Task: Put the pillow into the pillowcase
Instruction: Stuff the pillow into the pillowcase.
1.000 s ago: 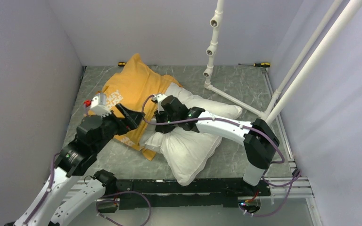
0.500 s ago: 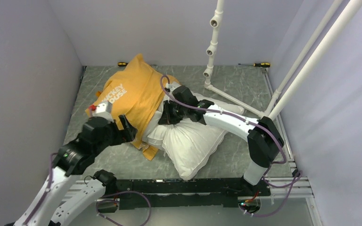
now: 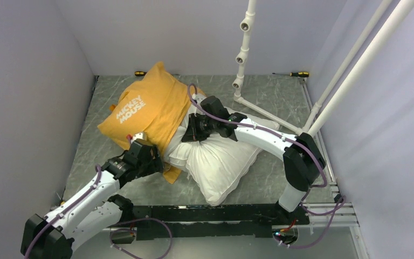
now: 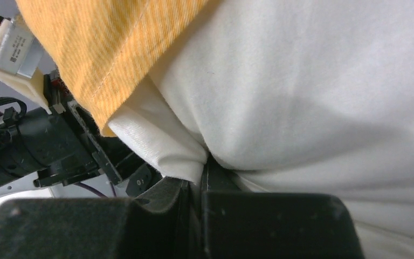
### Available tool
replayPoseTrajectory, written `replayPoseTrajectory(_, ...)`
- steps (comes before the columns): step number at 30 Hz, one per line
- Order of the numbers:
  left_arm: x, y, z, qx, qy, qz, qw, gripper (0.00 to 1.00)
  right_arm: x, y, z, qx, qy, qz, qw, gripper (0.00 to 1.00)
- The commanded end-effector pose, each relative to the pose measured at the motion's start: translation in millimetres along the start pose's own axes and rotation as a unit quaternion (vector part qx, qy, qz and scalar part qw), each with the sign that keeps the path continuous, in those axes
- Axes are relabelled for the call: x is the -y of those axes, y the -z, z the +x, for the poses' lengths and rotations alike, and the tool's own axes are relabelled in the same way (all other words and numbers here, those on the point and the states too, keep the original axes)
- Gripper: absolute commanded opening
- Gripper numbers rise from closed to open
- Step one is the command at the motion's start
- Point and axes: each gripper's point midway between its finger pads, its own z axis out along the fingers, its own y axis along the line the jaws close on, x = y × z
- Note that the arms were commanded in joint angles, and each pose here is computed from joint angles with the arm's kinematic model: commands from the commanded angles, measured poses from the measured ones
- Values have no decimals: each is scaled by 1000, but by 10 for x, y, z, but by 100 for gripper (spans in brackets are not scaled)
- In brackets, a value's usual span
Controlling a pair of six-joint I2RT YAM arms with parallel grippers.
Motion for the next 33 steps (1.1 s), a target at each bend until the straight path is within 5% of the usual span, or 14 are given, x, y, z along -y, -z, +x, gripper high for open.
replayPoseTrajectory(1,279,-7,-568,124,6,44,991,77,116,-66,-19,7,-17,1,1000,0)
replayPoseTrajectory(7,429,174,-918,202,-43,74,976,37,132,-64,27,4,-21,0,1000,0)
replayPoseTrajectory(10,438,266,-1004,223,-63,77,970,0,126,-55,55,4,-23,-5,1000,0)
replayPoseTrajectory(20,952,859,-758,139,-113,226,957,0,-174,49,-35,34,-35,-75,996,0)
replayPoseTrajectory(28,1477,1662,-540,62,-218,380,897,0,-621,138,-323,96,-67,-167,979,0)
replayPoseTrajectory(33,1774,2007,-422,14,-242,460,854,0,-712,38,-455,159,-78,-128,976,0)
